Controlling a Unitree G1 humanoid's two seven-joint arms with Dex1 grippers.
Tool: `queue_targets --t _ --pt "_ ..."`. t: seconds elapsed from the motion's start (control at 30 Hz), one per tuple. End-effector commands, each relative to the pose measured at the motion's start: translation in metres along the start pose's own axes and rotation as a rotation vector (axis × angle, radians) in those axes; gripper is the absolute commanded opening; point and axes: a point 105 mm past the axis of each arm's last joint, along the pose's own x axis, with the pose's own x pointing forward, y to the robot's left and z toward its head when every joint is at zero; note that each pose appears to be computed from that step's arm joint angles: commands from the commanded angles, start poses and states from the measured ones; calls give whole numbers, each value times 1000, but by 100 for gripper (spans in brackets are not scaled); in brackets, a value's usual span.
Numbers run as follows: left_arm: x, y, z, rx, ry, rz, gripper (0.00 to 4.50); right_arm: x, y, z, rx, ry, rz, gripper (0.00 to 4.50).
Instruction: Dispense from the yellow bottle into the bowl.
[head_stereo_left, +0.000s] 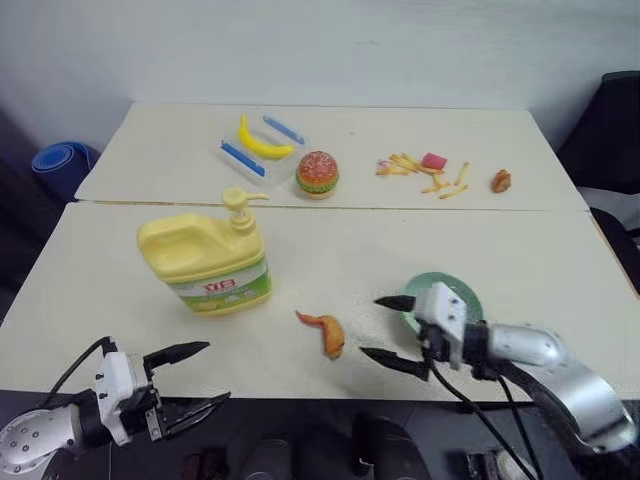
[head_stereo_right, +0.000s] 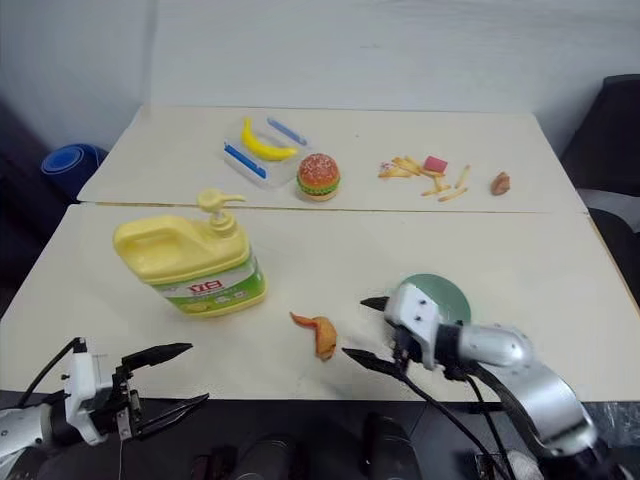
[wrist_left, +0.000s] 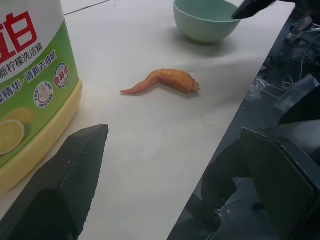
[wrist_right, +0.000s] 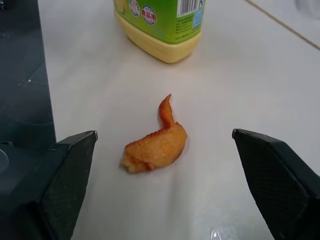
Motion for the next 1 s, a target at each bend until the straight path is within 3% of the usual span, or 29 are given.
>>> queue_targets --t 0.03,0.2,0.33,0.47,0.6,0.67,0.87,1.0 --pt "-3 4 0 24 -8 35 448 24 5 -17 35 146 56 450" --pt "1 5 -5 21 -9 55 448 54 -7 -41 107 317 -8 450" --pt "6 0 -1 18 -19 58 448 73 4 -48 129 347 29 450" --pt "7 -2 1 18 -16 66 450 75 7 -55 80 389 51 360" --pt "7 -1 3 19 -14 70 450 73 4 -45 47 337 62 218" --pt "9 2 5 22 -26 73 450 67 4 -34 38 286 96 159" --pt "26 2 23 32 -95 16 450 25 -11 46 28 -95 179 147" --pt "41 -2 39 27 -167 -27 450 -37 -55 75 71 -197 22 147"
